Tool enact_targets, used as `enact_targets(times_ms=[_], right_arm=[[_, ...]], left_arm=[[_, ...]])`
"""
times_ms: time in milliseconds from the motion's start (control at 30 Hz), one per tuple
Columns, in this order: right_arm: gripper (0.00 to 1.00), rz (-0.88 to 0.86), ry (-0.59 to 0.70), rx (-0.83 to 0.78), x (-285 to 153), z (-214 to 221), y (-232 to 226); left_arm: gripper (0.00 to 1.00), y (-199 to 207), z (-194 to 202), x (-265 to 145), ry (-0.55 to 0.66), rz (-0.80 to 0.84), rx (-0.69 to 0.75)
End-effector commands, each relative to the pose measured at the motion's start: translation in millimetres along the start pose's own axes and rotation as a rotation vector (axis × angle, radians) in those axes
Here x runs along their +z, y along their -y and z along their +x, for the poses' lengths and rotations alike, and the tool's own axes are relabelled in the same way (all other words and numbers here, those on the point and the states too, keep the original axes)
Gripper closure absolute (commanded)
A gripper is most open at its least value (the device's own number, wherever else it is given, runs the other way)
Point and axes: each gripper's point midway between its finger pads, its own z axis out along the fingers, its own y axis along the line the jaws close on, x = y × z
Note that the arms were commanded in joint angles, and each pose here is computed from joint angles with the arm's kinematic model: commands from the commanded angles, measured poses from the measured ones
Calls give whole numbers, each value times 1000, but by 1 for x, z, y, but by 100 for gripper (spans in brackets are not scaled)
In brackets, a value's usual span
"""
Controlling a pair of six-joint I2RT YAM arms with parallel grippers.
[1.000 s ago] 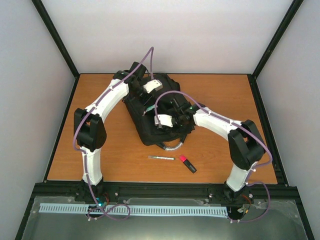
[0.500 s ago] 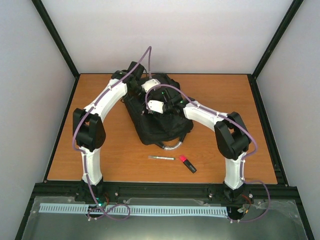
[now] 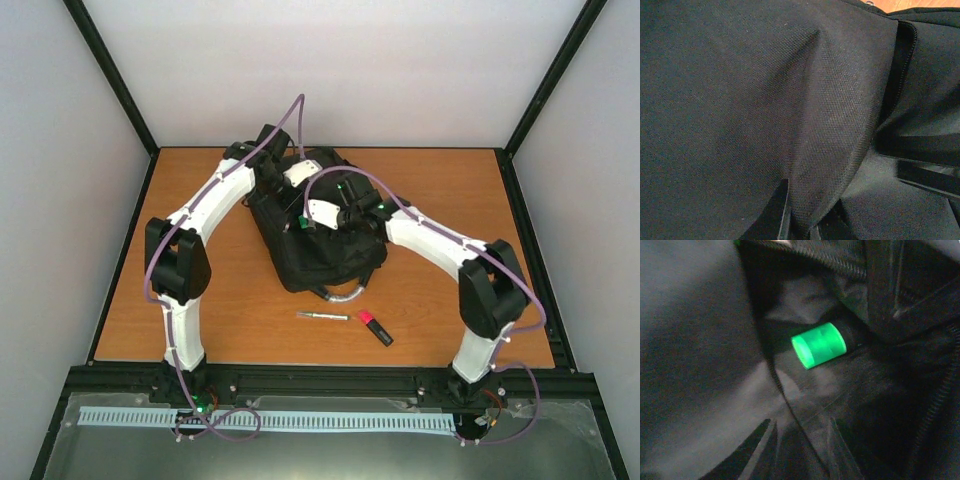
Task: Pack the student bag
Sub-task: Place the stationery in the student bag, then pick up the stationery from the center of the board.
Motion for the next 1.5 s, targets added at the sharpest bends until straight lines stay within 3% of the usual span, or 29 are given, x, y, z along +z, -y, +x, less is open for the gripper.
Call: enact_targets(times_ms=[0, 200, 600, 1067, 1267, 1467], right_arm=[[65, -46, 58, -12, -41, -12, -17], [57, -87, 26, -1, -77, 5, -40], [51, -35, -57, 381, -129, 81, -4], [51, -27, -319, 837, -130, 227, 17], [52, -63, -530, 904, -113, 288, 3], [53, -50, -549, 920, -101, 304, 9]], left_arm=[[99, 21, -17, -26, 77, 42, 35], [99, 20, -13, -25, 66, 37, 33], [99, 19, -6, -18, 41, 39, 26], [99, 25, -2, -14, 32, 60, 28], [99, 26, -3, -13, 32, 63, 29], [99, 31, -7, -13, 43, 80, 29]])
